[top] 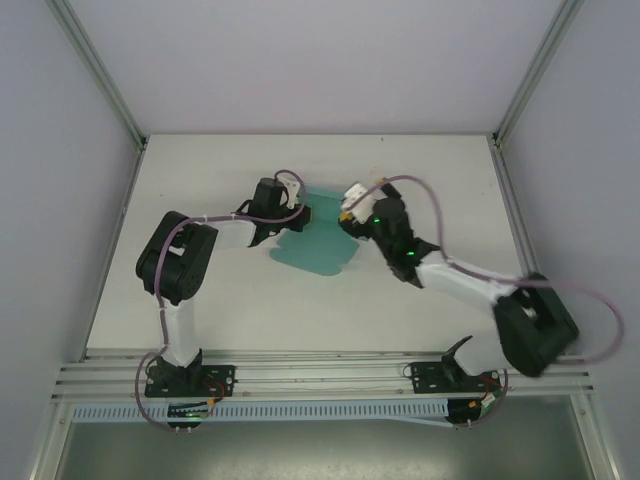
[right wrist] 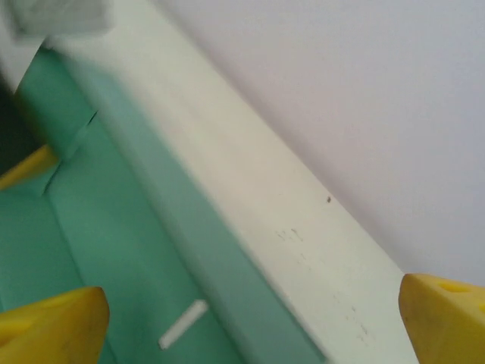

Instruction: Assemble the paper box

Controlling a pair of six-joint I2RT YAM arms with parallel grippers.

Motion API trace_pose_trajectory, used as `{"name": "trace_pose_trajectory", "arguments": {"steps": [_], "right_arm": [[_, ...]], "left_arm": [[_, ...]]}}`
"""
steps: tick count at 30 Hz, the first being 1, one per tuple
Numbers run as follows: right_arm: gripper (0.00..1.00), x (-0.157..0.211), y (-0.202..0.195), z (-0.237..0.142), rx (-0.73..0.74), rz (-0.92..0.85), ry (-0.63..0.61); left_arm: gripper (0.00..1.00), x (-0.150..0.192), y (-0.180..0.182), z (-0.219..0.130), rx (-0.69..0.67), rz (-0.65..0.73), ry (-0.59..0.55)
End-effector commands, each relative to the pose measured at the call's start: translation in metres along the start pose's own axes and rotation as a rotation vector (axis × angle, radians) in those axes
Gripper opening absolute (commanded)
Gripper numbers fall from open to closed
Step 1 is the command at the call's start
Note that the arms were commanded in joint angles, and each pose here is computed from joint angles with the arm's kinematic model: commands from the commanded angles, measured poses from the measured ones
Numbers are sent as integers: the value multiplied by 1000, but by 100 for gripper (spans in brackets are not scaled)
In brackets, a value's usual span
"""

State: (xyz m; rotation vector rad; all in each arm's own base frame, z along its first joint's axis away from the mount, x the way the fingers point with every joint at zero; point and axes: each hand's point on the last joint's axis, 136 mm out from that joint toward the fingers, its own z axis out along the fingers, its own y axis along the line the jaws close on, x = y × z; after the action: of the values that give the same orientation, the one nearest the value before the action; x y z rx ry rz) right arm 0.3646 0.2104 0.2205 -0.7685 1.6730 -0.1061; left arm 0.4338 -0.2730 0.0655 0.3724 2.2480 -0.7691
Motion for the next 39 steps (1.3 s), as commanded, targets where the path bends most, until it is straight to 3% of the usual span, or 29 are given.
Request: {"name": "trace_pose_trajectory", "arguments": {"steps": [1,9,15,23,29,35,39], "right_arm": [[99,21,11,-35,-201,316,48],[96,17,37,-65,-455,472,-11],[81,4,22,-51,-397,540,-21],[79,-1,12,-44,-351,568,-9],[42,2,23,-42,-405,606,11],[40,2,36,-40,-481,591,32],[20,0,39,-39,-502,578,34]], "left_arm": [[0,-24,-34,-21,168,-32,-66],[0,-22,-58,-27,310,-46,-26],[0,-15,-66,-30,358,-5,-11],[0,-7,-49,-30,248,44,4],[0,-13,-56,-33,281,33,-13],[0,-19,-64,-34,324,34,-20],[0,-24,-69,-38,345,45,-31]]}}
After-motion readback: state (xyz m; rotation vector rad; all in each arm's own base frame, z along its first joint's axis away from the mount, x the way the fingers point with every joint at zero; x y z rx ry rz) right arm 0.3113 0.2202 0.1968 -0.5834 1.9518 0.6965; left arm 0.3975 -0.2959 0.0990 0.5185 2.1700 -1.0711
